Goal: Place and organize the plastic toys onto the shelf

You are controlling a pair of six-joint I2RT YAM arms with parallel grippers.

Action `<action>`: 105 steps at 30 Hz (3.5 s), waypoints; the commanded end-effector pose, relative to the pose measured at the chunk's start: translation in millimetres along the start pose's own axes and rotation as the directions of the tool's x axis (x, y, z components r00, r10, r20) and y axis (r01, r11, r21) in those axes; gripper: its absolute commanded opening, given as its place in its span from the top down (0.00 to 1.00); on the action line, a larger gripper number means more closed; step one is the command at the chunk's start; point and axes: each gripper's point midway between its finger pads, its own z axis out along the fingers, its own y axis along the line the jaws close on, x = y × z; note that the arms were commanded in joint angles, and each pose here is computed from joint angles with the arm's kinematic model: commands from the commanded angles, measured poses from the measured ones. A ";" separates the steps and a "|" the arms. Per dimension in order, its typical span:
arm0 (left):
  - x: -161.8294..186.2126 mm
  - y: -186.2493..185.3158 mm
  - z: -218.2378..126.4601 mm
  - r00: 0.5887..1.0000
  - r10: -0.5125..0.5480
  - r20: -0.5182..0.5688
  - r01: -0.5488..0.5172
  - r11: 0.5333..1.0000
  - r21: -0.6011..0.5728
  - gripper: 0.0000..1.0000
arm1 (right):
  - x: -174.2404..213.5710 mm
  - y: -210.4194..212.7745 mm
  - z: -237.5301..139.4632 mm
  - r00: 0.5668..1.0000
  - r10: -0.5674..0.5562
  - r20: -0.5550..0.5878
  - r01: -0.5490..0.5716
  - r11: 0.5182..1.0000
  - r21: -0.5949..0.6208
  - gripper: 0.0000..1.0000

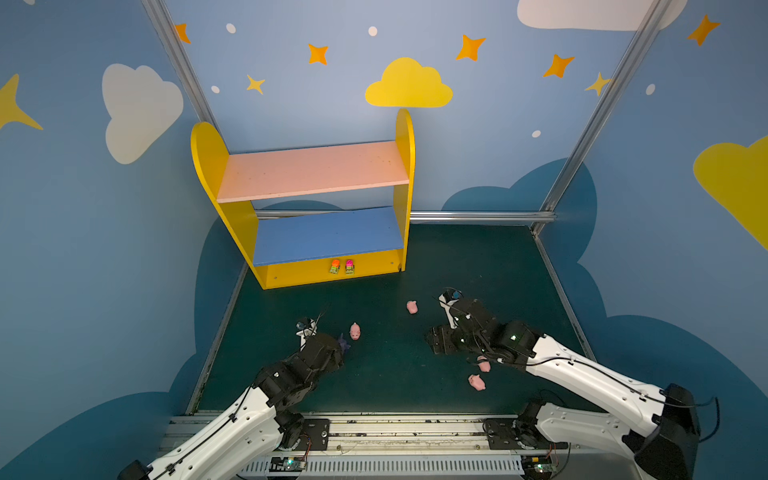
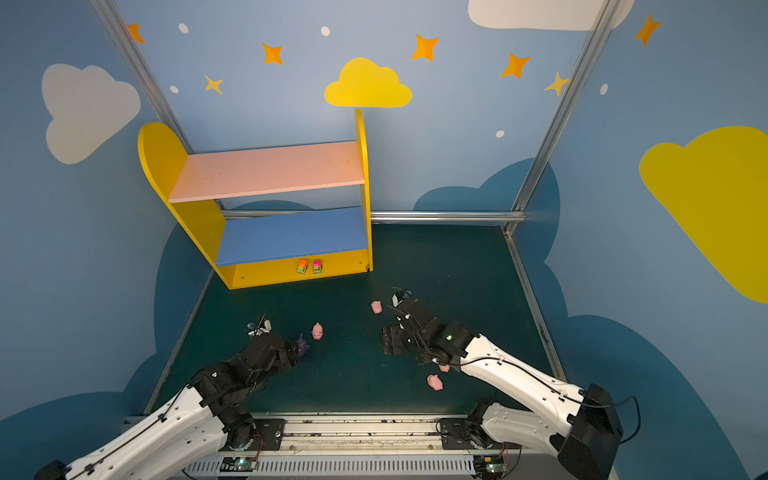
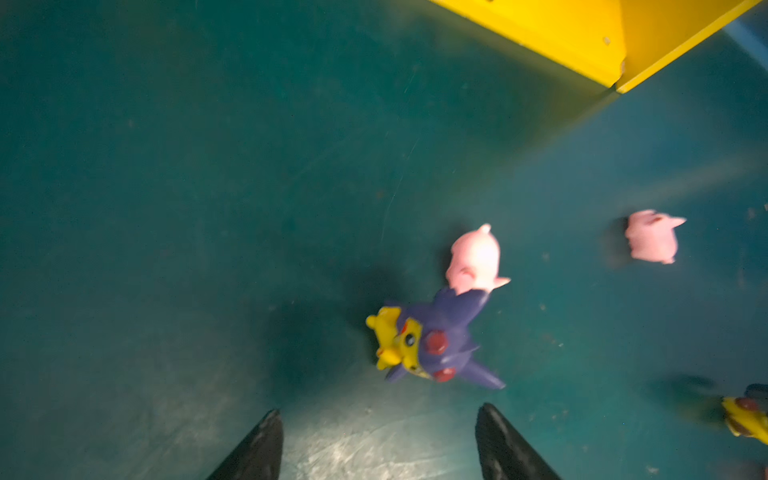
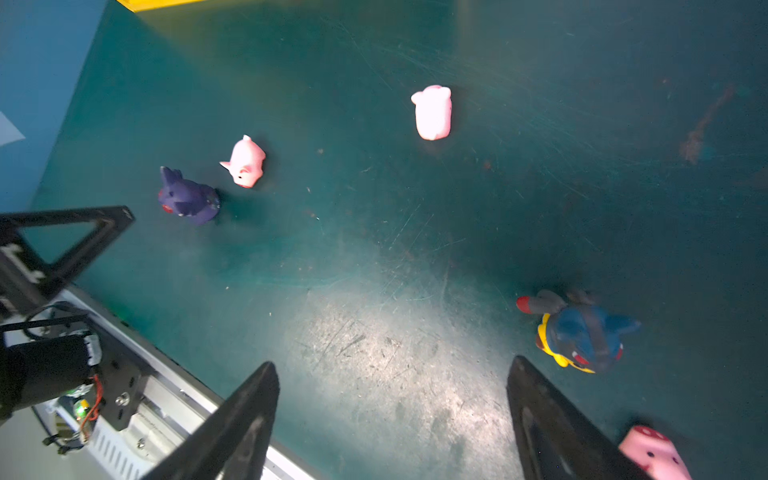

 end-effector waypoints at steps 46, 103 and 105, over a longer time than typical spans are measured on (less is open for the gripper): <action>15.3 -2.2 46.4 0.997 -0.021 -0.076 0.017 0.999 -0.048 0.60 | 1.3 -16.2 -2.9 0.999 0.045 0.010 -0.045 0.999 -0.008 0.15; 24.1 -45.5 54.0 0.982 0.104 -0.156 -0.091 0.992 0.085 0.37 | 8.3 -19.2 -20.6 0.999 0.041 0.023 -0.041 0.999 -0.027 0.15; 24.6 -48.3 53.9 0.981 0.111 -0.157 -0.098 0.991 0.088 0.38 | 8.5 -19.5 -21.4 0.999 0.040 0.024 -0.039 0.999 -0.026 0.15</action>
